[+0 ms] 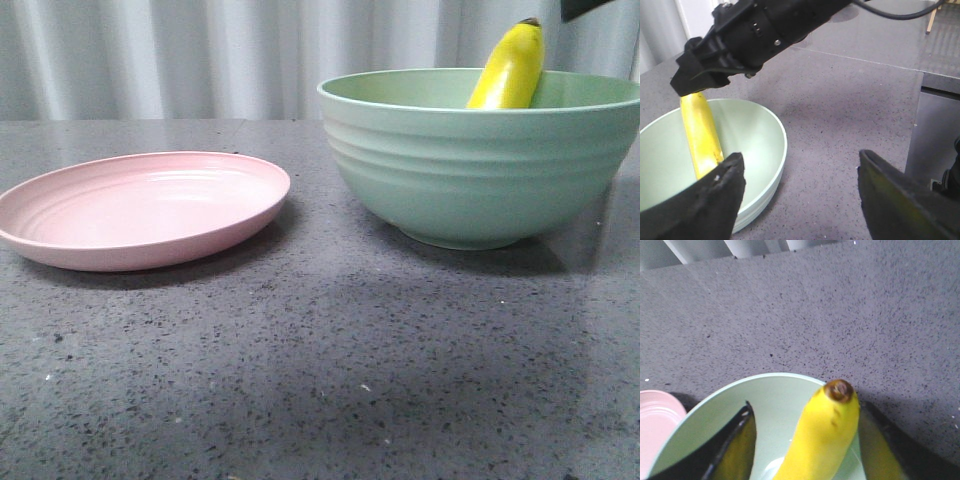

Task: Transfer banana from pink plate to green bowl

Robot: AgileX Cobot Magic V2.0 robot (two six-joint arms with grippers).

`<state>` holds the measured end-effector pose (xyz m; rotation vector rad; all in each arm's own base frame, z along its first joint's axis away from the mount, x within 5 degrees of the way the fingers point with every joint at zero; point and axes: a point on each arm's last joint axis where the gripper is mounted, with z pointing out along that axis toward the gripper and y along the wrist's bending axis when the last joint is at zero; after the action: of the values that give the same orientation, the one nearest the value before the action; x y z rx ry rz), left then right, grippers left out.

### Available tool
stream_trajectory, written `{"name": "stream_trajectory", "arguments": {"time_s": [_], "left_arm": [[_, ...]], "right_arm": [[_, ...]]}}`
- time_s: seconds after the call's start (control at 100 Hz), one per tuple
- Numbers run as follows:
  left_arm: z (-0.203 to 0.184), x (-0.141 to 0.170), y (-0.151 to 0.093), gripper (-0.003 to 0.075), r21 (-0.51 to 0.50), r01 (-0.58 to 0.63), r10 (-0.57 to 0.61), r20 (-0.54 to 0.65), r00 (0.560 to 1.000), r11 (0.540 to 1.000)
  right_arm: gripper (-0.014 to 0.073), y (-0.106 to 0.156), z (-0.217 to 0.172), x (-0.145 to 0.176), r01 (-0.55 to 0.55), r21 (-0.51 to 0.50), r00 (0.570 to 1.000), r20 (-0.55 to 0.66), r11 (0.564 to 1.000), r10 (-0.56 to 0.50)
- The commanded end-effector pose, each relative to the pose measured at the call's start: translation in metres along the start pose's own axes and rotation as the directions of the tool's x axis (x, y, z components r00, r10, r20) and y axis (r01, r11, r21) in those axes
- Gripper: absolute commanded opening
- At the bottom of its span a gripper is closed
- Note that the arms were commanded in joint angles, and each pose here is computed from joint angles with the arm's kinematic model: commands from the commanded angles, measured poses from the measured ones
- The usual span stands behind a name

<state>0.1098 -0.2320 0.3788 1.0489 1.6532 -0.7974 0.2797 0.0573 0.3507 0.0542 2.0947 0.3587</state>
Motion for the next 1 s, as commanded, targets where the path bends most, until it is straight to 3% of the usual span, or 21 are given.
{"name": "stream_trajectory", "arguments": {"time_s": [0.0,0.18,0.25,0.53,0.77,0.99], "left_arm": [[-0.013,-0.025,-0.001,0.0396,-0.005,0.000,0.001,0.160,0.987,1.000],[-0.013,-0.025,-0.001,0.0097,-0.006,0.000,0.001,0.162,0.987,1.000],[-0.013,-0.025,-0.001,-0.0020,-0.005,0.000,0.001,0.158,0.987,1.000],[-0.014,-0.020,-0.001,-0.0020,-0.009,0.001,0.001,0.169,0.986,1.000],[-0.040,-0.003,0.000,-0.0020,-0.022,0.004,0.002,0.257,0.967,1.000],[-0.077,0.034,0.001,-0.0020,-0.036,0.008,0.005,0.344,0.939,0.999]], "right_arm": [[0.0282,0.006,-0.028,-0.020,0.034,-0.018,0.993,0.116,0.999,-0.031],[-0.0071,0.010,-0.060,-0.020,0.043,-0.034,0.992,0.118,0.999,-0.039],[-0.0067,0.012,-0.073,-0.020,0.047,-0.040,0.991,0.129,0.998,-0.042],[-0.0067,0.013,-0.129,-0.003,0.117,-0.055,0.964,0.245,0.992,-0.100],[-0.0067,0.001,-0.172,0.045,0.156,-0.050,0.908,0.401,0.986,-0.123],[-0.0067,-0.012,-0.193,0.092,0.180,-0.039,0.841,0.525,0.983,-0.133]]}}
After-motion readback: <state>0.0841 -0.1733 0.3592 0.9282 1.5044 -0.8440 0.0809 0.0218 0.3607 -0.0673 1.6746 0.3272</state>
